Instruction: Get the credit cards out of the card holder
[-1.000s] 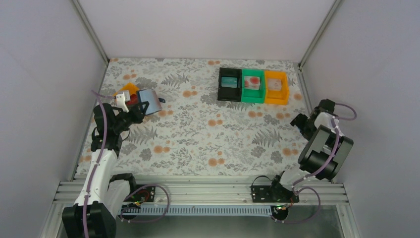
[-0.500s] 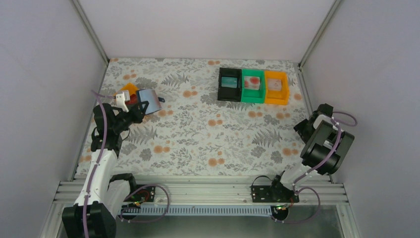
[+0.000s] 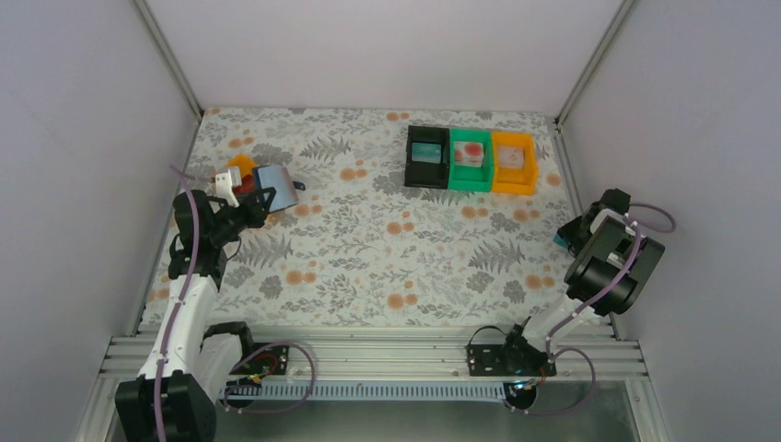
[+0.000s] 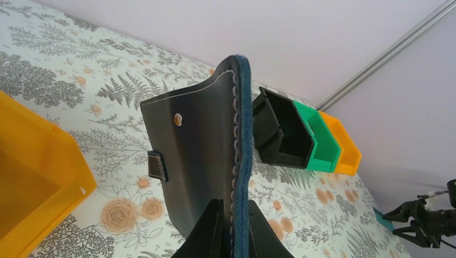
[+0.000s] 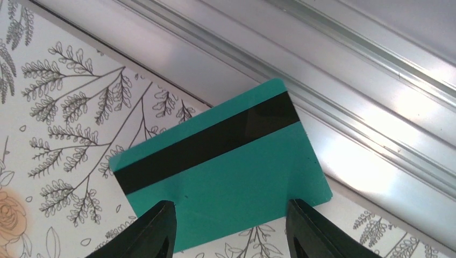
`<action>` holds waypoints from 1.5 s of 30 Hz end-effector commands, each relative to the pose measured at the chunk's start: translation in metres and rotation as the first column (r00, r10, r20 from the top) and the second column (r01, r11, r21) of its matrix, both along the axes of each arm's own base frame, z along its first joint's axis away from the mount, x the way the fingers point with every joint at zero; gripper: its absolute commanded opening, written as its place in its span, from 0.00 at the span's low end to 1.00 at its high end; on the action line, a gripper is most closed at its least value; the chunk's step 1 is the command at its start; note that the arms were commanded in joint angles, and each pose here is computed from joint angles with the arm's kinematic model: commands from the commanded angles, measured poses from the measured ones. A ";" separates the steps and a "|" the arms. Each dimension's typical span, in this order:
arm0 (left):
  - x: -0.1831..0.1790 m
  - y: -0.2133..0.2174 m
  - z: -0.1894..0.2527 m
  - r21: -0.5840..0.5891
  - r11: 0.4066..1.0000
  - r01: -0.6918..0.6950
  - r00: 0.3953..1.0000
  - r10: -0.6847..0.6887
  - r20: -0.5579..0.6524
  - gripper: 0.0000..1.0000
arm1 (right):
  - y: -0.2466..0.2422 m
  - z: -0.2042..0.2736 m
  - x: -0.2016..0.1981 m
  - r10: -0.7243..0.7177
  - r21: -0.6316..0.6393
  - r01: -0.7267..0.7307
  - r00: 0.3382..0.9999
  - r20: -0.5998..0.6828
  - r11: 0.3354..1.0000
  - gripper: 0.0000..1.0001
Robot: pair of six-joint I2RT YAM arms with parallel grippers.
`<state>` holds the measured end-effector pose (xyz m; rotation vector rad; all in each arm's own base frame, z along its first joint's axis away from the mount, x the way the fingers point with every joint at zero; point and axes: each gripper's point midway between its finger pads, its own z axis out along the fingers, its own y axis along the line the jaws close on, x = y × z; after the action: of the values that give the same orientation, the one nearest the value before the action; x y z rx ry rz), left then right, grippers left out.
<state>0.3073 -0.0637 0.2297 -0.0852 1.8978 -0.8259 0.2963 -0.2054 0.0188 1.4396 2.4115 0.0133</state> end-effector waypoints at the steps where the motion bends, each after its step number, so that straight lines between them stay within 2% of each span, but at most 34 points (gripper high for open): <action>1: 0.005 0.003 0.018 0.022 1.000 -0.009 0.998 0.007 0.058 0.02 | -0.004 -0.010 -0.005 0.009 0.003 -0.008 0.999 -0.037 1.000 0.53; 7: 0.005 0.004 0.018 0.022 1.000 -0.008 0.998 0.007 0.057 0.02 | -0.009 0.015 0.010 0.052 -0.036 -0.051 0.998 0.035 0.998 0.57; 11: 0.004 0.003 0.019 0.023 1.000 -0.008 0.998 0.006 0.061 0.02 | -0.011 0.047 0.011 0.030 -0.093 -0.014 0.984 0.173 0.996 0.60; 17: 0.004 0.004 0.020 0.023 1.000 -0.008 0.998 0.006 0.063 0.02 | -0.028 0.052 -0.007 -0.083 -0.093 0.113 0.956 0.281 0.989 0.74; 20: 0.004 0.004 0.020 0.025 1.000 -0.009 0.998 0.007 0.064 0.02 | -0.041 0.052 -0.020 -0.146 -0.107 0.190 0.934 0.326 0.976 0.86; 23: 0.003 0.005 0.019 0.027 1.000 -0.013 0.998 0.011 0.062 0.02 | -0.046 0.049 -0.024 -0.142 -0.108 0.195 0.919 0.368 0.975 0.99; 29: 0.005 0.007 0.017 0.024 1.000 -0.013 0.999 0.012 0.053 0.03 | -0.058 0.040 -0.023 -0.110 -0.062 0.150 0.897 0.428 0.987 0.99; 34: 0.007 0.009 0.016 0.017 1.000 -0.013 0.999 0.012 0.046 0.02 | -0.056 0.030 -0.012 -0.030 0.004 0.032 0.875 0.484 0.999 0.99; 39: 0.010 0.009 0.015 0.010 1.000 -0.010 0.999 0.009 0.034 0.02 | -0.053 0.005 -0.014 -0.044 0.091 0.000 0.875 0.482 0.996 0.95; 45: 0.011 0.009 0.016 0.002 1.000 -0.003 1.000 0.003 0.030 0.02 | -0.055 -0.003 -0.013 -0.031 0.107 -0.024 0.874 0.485 0.994 0.91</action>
<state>0.3147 -0.0534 0.2228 -0.1239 1.9264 -0.8153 0.2824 -0.2382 0.0221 1.2641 2.0493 0.4708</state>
